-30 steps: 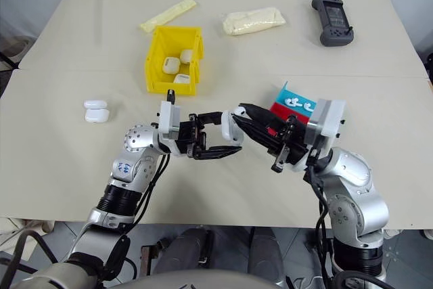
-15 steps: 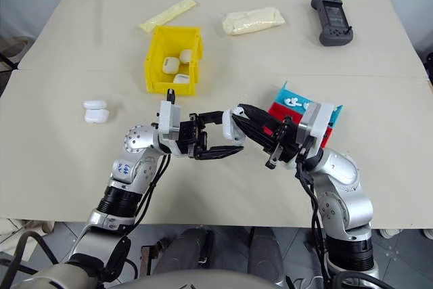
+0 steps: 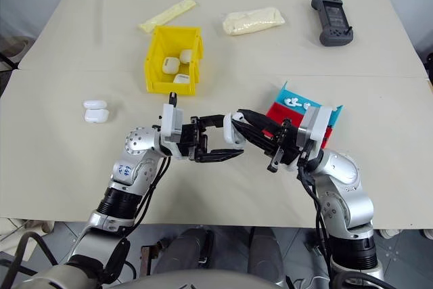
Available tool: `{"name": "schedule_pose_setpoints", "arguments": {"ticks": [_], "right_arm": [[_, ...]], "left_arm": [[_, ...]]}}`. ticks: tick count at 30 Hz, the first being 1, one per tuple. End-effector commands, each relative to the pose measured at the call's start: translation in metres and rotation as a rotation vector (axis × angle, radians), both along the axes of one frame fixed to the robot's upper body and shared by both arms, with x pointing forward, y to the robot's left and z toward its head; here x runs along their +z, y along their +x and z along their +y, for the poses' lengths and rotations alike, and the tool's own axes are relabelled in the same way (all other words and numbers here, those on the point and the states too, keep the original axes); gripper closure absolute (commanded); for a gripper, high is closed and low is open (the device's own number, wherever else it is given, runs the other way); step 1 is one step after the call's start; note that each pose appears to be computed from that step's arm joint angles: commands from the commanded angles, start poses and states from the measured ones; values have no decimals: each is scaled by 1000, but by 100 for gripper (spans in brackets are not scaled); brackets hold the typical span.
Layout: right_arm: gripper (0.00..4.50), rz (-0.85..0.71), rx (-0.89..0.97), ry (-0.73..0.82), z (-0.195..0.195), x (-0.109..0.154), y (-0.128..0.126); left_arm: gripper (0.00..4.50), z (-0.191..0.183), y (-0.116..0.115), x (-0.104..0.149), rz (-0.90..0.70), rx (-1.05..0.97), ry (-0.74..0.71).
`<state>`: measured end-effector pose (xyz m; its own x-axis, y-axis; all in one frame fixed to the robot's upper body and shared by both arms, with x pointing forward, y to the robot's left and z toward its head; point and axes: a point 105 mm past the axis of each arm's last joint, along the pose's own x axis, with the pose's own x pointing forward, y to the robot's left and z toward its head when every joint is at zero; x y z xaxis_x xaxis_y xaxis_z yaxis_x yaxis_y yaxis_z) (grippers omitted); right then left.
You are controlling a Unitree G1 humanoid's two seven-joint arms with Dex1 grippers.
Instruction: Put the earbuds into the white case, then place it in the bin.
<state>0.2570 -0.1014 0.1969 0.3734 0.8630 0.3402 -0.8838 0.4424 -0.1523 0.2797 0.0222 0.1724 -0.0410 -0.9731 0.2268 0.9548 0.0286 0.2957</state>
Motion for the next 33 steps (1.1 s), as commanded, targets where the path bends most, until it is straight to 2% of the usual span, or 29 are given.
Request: {"name": "schedule_pose_setpoints", "arguments": {"ticks": [1, 8, 12, 18, 24, 28, 33], "right_arm": [[364, 41, 40, -11, 2, -2, -1], [134, 11, 73, -28, -4, 11, -4], [9, -9, 17, -69, -22, 13, -3], [2, -50, -197, -153, -75, 5, -2], [2, -30, -398, -314, -146, -34, -18], [2, 36, -568, -402, -201, -58, -31], [2, 67, -621, -440, -225, -61, -31]], "left_arm": [[172, 1, 0, 22, -74, 17, -72], [172, -2, 1, 23, -80, 20, -82], [172, -2, 2, 21, -78, 22, -85], [172, 5, 5, 11, -59, 43, -61], [172, 15, 8, 1, -43, 65, -23], [172, 19, 13, 0, -49, 92, -15], [172, 18, 15, 1, -53, 112, -29]]}}
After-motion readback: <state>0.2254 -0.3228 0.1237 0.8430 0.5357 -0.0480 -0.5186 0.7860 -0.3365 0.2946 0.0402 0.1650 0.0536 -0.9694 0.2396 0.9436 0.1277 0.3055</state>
